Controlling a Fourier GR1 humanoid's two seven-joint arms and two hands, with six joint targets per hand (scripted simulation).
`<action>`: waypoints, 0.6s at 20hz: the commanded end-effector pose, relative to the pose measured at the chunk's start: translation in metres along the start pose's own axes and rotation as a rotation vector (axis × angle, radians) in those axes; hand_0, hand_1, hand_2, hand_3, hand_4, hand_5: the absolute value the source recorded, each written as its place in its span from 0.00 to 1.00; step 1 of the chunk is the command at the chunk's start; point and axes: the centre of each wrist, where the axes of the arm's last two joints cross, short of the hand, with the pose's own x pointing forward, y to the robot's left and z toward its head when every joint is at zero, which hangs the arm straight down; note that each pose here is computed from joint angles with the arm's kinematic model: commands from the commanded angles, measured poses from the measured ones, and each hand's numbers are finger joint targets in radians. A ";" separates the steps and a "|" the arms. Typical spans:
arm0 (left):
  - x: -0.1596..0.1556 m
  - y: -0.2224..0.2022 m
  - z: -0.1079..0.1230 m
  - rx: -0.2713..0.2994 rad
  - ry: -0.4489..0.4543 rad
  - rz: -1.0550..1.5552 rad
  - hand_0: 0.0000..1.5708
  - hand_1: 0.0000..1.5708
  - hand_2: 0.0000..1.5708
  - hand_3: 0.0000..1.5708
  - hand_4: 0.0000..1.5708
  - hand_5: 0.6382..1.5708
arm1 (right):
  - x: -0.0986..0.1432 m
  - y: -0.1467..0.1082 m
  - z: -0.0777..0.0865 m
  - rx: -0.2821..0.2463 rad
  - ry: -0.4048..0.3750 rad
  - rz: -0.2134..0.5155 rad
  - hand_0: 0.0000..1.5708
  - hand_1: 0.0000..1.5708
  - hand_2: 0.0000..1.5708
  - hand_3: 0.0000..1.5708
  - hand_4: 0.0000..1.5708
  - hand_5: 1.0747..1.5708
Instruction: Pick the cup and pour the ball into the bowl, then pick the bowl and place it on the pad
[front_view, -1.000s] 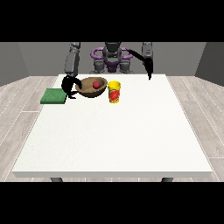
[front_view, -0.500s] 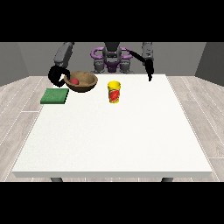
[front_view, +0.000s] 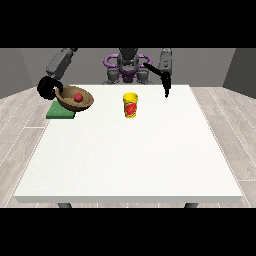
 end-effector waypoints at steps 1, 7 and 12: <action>0.001 -0.011 -0.009 0.014 -0.016 -0.015 0.00 0.00 0.00 0.00 0.00 0.09 | -0.005 0.013 -0.003 0.026 0.003 -0.009 1.00 1.00 1.00 0.55 0.56 1.00; 0.042 0.003 -0.024 0.073 -0.235 -0.054 0.00 0.00 0.00 0.00 0.00 0.07 | 0.036 -0.062 0.009 0.037 -0.167 -0.089 1.00 1.00 1.00 0.42 0.55 1.00; 0.076 -0.017 -0.015 0.083 -0.338 -0.042 0.00 0.00 0.00 0.00 0.00 0.07 | 0.058 -0.067 0.006 0.042 -0.255 -0.159 1.00 1.00 1.00 0.00 0.54 1.00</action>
